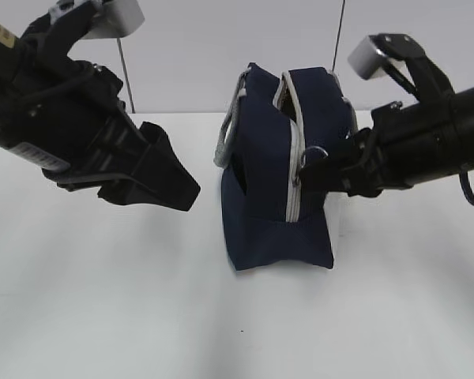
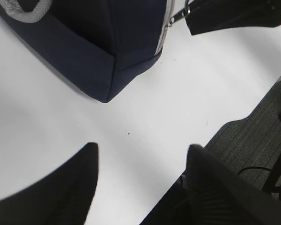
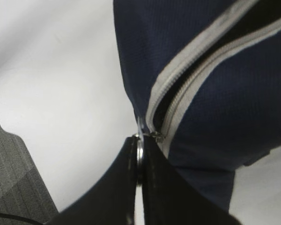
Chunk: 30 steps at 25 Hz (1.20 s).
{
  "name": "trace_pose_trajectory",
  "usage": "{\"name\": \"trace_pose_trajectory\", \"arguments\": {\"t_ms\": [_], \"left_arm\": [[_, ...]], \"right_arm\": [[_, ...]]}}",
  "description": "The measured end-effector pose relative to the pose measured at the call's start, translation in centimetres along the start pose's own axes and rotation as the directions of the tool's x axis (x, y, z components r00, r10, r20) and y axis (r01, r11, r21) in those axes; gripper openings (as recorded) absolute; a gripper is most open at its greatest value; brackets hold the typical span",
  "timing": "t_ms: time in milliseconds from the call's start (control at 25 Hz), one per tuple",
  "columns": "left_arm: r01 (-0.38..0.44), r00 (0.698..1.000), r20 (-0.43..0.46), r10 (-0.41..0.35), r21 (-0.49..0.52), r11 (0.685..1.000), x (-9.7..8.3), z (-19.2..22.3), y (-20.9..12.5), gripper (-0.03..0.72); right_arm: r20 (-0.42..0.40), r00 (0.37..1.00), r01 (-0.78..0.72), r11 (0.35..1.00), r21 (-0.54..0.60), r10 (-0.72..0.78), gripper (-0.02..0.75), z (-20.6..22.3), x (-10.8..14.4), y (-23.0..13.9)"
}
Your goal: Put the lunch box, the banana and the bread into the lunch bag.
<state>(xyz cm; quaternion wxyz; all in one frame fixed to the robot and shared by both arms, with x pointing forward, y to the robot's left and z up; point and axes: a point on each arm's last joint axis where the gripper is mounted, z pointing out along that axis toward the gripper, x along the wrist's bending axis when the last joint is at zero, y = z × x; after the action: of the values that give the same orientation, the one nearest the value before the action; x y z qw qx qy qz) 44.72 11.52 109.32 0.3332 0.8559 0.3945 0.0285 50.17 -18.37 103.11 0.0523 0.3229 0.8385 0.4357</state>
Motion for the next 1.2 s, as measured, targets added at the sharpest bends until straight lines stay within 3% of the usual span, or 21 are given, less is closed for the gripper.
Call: {"name": "trace_pose_trajectory", "arguments": {"t_ms": [320,560,920,1200], "left_arm": [[-0.020,1.000,-0.007,0.020,-0.055,0.998,0.1,0.0,0.5,0.417],[-0.049,0.997,0.051,0.056,-0.134,0.990,-0.2,1.2,0.0,0.416],[-0.057,0.990,0.108,0.093,-0.299,0.952,0.1,4.4,1.0,0.416],[-0.052,0.990,0.111,0.086,-0.279,0.959,1.0,8.1,1.0,0.447]], "right_arm": [[0.041,0.995,0.091,0.994,-0.055,-0.088,-0.016,-1.3,-0.4,3.3],[0.098,0.990,0.111,0.989,-0.094,-0.102,-0.016,-1.8,-0.8,4.6],[0.102,0.991,0.098,0.989,-0.111,-0.087,-0.016,-1.8,-0.9,4.7],[0.090,0.992,0.098,0.989,-0.108,-0.088,-0.016,-1.8,-0.8,4.7]]}}
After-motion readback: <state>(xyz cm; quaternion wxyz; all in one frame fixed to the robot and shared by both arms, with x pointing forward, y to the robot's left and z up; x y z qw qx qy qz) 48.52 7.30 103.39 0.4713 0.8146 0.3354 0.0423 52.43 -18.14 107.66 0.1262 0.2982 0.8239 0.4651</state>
